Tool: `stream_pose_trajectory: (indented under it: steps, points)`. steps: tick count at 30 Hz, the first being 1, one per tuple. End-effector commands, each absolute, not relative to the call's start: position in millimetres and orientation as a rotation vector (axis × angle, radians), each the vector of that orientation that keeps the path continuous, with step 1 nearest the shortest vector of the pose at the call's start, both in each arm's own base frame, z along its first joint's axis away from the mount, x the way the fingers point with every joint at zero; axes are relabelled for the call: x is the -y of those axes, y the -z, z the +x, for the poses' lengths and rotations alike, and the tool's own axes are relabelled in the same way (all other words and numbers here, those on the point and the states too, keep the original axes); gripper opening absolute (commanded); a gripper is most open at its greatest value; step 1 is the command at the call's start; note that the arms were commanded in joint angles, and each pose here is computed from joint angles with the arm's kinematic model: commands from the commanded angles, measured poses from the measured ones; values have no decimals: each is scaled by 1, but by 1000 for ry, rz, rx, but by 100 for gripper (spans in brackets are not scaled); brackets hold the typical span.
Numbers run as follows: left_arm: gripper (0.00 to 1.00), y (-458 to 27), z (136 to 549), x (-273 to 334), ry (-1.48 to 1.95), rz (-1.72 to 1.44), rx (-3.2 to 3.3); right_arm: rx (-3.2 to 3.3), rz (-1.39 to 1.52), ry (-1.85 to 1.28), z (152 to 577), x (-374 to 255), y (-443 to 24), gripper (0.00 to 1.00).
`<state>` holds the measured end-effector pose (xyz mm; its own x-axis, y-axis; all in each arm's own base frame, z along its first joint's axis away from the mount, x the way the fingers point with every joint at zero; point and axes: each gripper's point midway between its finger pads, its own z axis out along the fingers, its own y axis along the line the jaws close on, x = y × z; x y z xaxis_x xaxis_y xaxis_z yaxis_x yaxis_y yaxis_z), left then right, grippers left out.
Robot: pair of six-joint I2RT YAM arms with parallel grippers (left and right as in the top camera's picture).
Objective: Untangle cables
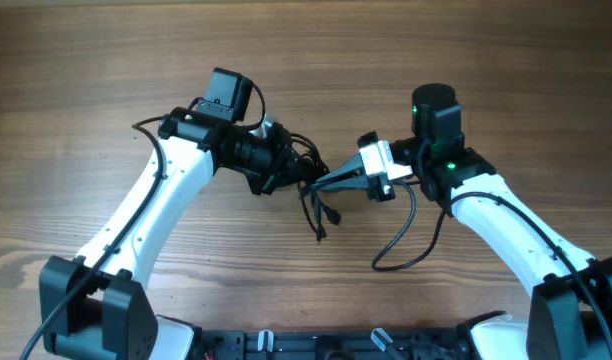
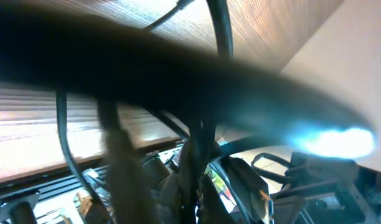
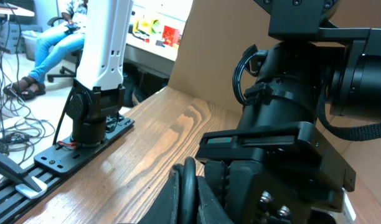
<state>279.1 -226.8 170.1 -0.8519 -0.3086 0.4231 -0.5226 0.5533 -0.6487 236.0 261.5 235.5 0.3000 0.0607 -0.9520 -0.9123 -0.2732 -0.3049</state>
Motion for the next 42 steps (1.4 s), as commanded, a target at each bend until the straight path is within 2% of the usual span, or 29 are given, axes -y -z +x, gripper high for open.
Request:
stream_pose_trajectory:
  steps: [1,16,21,33,42]
  points:
    - [4,-168,284,225,-1184,736,2510,-756,-1536,-1221,228,-261,-241,4]
    - [4,-236,325,243,-1591,761,2186,-837,-1533,-1328,214,-268,-233,5]
    - [4,-260,333,238,-1714,675,2110,-1050,-1535,-1294,220,-274,-209,5]
    - [4,-273,355,187,-1837,731,2058,-1742,-1628,-794,258,-237,-105,5]
    - [4,-275,374,140,-1912,859,2047,-2123,-1529,-360,290,-186,-67,5]
